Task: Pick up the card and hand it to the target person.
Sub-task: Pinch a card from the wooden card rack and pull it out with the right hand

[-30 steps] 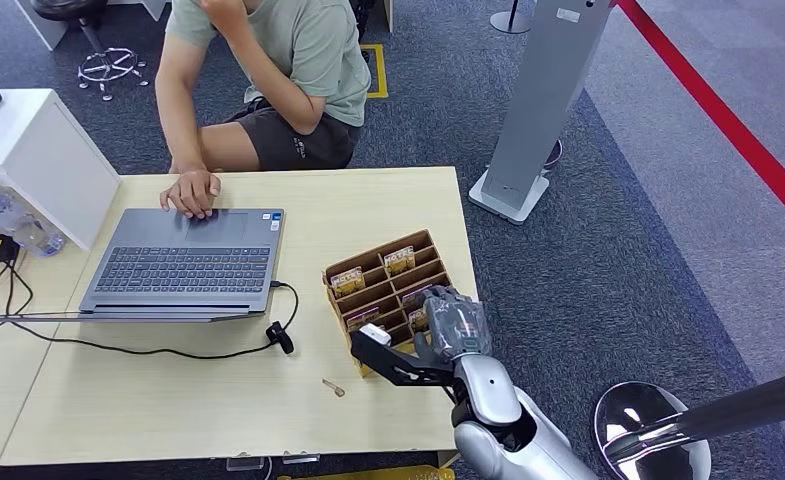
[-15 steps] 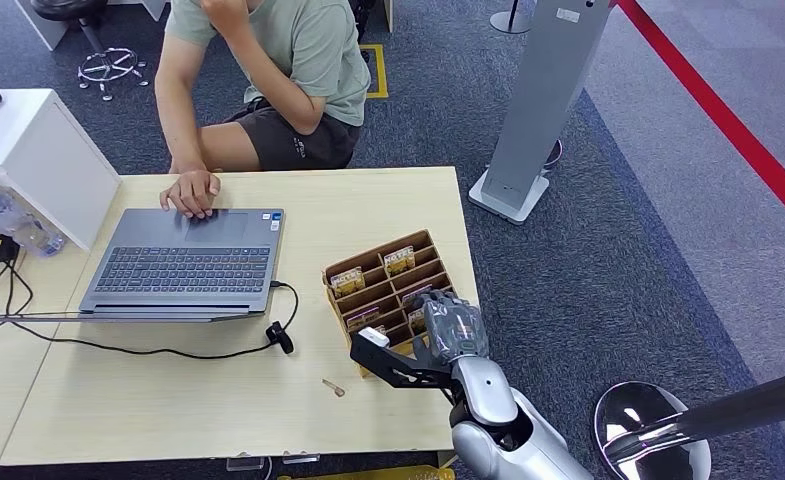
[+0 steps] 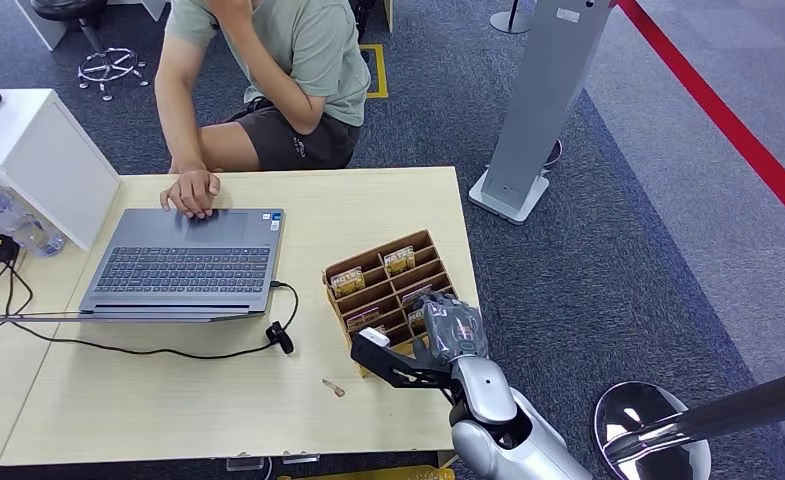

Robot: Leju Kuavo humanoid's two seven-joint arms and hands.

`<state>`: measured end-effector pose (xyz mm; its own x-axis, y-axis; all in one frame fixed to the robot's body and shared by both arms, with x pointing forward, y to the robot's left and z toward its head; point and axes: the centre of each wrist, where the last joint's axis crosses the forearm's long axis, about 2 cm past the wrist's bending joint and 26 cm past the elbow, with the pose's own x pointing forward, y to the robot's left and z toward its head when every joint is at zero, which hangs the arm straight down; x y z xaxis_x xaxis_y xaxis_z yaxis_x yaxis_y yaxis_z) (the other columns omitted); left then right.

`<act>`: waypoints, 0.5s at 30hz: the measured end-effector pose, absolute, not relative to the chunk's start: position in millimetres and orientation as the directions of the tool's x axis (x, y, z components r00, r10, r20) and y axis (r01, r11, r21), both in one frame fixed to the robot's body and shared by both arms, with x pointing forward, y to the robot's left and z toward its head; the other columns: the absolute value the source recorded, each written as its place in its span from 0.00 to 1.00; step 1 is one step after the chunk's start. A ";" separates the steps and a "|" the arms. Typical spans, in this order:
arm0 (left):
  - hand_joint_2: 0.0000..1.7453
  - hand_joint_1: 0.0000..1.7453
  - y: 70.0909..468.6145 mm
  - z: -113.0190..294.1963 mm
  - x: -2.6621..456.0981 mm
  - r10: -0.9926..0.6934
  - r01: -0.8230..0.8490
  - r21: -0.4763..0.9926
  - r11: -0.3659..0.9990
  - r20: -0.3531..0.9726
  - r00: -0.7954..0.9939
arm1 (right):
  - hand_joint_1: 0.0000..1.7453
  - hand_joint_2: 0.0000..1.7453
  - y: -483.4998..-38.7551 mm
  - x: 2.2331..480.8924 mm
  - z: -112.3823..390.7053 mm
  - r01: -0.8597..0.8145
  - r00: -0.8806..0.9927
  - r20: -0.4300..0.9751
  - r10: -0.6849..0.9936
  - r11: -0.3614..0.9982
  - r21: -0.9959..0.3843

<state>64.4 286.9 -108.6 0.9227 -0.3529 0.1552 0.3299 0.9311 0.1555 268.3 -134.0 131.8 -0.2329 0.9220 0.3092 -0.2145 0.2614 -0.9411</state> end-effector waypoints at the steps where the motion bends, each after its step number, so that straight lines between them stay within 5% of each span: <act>1: 1.00 0.00 286.9 -108.6 64.4 -0.353 0.330 0.155 0.931 0.155 0.923 | 0.52 1.00 -134.0 268.4 131.7 -0.215 -0.233 0.309 0.922 0.261 -0.941; 8: 1.00 0.00 286.9 -108.6 64.4 -0.354 0.331 0.156 0.931 0.156 0.922 | 0.74 1.00 -134.1 269.4 132.2 -0.210 -0.232 0.309 0.922 0.263 -0.942; 15: 1.00 0.00 286.9 -108.6 64.4 -0.356 0.333 0.156 0.930 0.156 0.922 | 0.76 1.00 -134.1 269.4 132.2 -0.210 -0.232 0.309 0.922 0.263 -0.942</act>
<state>64.4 286.9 -108.6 0.9215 -0.3557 0.1557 0.3326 0.9300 0.1561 269.4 -134.1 132.2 -0.2322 0.9223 0.3089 -0.2099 0.2626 -0.9418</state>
